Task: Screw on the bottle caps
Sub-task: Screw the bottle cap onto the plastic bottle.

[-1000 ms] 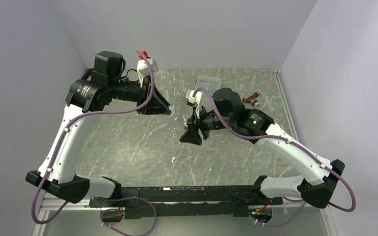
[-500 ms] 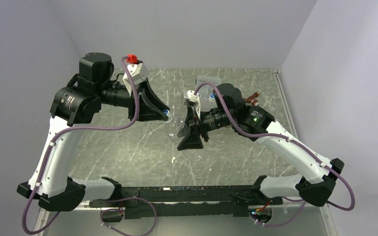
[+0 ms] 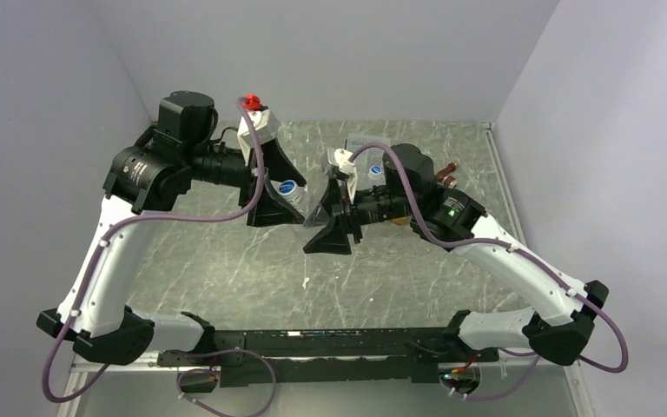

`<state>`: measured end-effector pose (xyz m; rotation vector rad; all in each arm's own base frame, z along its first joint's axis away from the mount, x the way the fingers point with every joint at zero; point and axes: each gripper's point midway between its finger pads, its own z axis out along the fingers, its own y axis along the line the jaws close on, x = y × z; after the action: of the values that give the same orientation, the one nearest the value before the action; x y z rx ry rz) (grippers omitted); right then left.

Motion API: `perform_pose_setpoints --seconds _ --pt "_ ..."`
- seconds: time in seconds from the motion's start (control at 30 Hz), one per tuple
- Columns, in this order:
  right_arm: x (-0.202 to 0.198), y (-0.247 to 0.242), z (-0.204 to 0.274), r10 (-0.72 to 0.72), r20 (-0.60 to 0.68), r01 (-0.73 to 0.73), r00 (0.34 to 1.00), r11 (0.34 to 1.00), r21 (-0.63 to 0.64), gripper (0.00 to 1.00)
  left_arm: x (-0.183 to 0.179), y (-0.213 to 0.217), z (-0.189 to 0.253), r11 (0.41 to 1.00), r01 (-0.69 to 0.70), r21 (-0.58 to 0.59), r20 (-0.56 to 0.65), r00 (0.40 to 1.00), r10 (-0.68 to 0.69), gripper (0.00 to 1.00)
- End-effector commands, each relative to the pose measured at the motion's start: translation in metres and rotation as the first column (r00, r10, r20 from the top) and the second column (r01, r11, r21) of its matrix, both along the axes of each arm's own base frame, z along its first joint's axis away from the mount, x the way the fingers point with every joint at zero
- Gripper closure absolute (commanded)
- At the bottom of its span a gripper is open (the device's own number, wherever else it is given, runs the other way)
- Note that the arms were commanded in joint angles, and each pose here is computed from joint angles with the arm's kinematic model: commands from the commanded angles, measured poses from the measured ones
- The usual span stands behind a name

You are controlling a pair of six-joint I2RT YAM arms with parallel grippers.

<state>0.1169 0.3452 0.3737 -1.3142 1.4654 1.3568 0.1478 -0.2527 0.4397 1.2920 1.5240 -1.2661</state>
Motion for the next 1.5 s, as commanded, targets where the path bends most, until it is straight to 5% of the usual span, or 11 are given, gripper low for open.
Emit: perform_pose_setpoints --seconds 0.0,0.23,0.43,0.8,0.97,1.47 --pt "0.006 -0.002 0.036 -0.050 0.116 0.038 0.992 0.994 0.107 0.67 0.008 0.003 0.019 0.997 -0.073 -0.032 0.085 0.994 0.075 0.02" --pt "0.026 -0.005 0.035 -0.181 0.132 0.166 0.975 0.979 0.121 0.66 0.009 0.004 0.030 0.993 -0.097 -0.062 0.114 0.988 0.104 0.01" --pt "0.057 -0.013 0.038 -0.369 0.135 0.350 0.920 0.925 0.144 0.66 0.026 0.011 0.038 0.963 -0.250 -0.101 0.123 0.957 0.262 0.01" --pt "0.108 -0.033 0.051 -0.661 0.076 0.634 0.747 0.742 0.218 0.64 0.070 0.039 0.082 0.738 -0.583 -0.340 0.042 0.774 0.631 0.01" --pt "0.125 -0.031 0.052 -0.720 0.053 0.696 0.692 0.684 0.215 0.64 0.074 0.040 0.104 0.687 -0.588 -0.427 0.005 0.758 0.652 0.00" --pt "0.142 -0.018 0.056 -0.788 0.054 0.765 0.613 0.610 0.209 0.65 0.117 0.032 0.108 0.613 -0.660 -0.435 -0.055 0.699 0.713 0.06"
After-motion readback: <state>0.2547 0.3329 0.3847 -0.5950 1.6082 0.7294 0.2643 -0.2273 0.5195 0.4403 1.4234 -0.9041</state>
